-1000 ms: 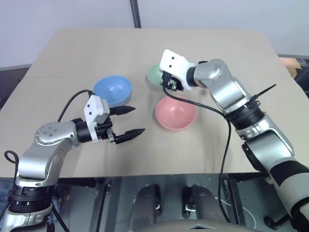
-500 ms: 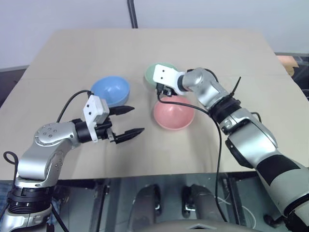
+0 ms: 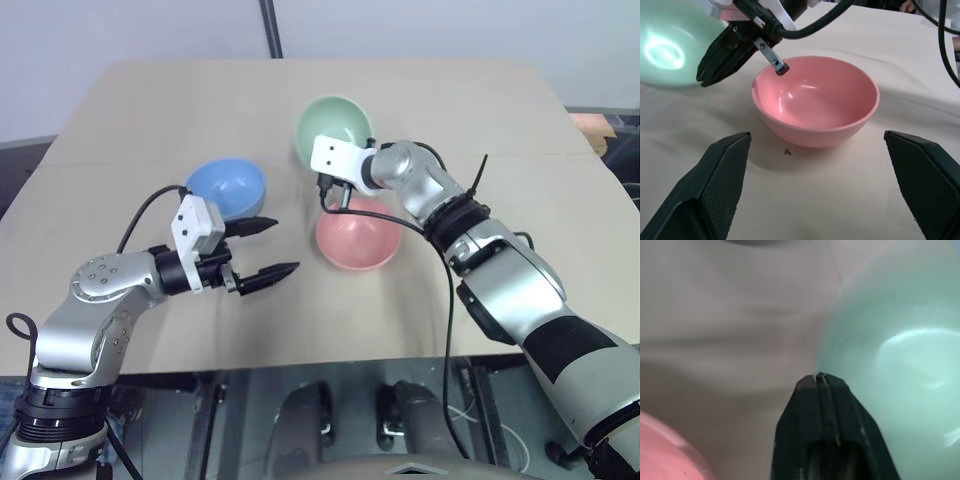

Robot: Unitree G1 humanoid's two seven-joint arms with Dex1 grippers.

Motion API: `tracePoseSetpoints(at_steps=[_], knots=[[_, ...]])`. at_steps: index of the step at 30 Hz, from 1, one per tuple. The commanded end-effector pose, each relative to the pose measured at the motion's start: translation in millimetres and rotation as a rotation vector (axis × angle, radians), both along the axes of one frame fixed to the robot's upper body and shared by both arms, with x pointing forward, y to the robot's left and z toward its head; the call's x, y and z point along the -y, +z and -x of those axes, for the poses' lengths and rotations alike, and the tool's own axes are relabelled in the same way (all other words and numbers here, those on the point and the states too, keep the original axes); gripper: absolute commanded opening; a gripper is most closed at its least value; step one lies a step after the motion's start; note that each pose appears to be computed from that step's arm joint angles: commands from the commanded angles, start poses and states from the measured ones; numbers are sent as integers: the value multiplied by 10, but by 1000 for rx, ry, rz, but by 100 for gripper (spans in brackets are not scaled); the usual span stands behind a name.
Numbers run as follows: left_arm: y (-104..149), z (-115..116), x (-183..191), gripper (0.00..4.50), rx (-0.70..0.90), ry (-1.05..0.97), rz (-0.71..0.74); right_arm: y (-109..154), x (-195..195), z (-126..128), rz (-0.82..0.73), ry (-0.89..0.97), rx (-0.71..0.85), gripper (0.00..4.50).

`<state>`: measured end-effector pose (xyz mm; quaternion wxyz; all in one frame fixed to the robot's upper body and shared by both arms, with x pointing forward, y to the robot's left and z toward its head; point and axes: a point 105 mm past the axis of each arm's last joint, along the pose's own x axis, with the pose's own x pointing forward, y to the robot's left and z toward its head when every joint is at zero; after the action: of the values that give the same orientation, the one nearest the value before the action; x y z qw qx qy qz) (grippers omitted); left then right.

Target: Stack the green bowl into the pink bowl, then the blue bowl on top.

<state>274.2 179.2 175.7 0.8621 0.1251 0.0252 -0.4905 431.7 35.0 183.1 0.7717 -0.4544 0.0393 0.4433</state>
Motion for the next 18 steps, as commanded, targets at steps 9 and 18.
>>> tracePoseSetpoints(at_steps=[9, 18], knots=[[173, 7, 30, 450, 64, -12, 10, 406, -81, 53, -48, 61, 87, 1], [140, 3, 41, 450, 57, -16, 10, 674, 209, 569, -50, 180, 78, 1]])
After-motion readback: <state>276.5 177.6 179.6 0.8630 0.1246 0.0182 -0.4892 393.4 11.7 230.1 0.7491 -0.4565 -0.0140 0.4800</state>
